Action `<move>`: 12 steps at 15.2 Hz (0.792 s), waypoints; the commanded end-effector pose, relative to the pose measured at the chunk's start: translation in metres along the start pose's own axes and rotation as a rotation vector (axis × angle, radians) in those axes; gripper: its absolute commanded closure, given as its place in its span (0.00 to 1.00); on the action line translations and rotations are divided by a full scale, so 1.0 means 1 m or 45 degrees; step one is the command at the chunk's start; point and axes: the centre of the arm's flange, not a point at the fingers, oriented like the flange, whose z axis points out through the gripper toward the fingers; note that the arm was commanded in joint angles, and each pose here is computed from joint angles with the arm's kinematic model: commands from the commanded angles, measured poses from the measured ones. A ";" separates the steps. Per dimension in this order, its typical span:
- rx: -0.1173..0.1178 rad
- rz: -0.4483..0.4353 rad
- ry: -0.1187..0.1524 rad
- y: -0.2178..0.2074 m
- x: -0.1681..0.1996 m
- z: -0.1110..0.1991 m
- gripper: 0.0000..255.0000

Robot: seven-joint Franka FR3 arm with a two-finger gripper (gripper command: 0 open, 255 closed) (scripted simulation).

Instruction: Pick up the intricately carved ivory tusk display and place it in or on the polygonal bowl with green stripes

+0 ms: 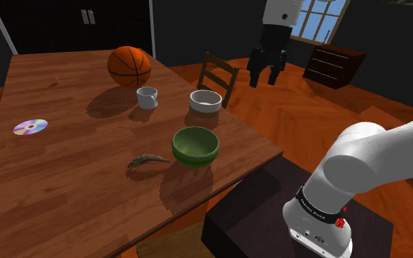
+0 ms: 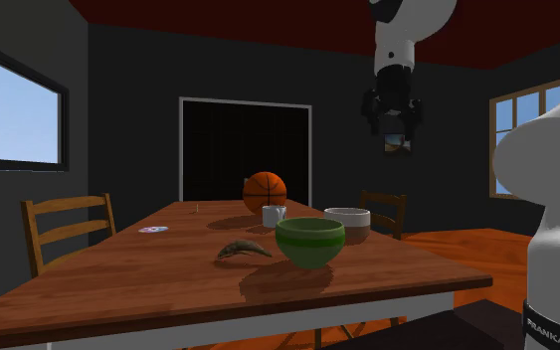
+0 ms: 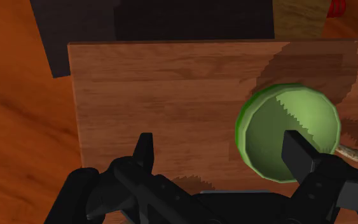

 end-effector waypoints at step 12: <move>-0.028 -0.437 -0.061 -0.079 0.102 0.079 0.00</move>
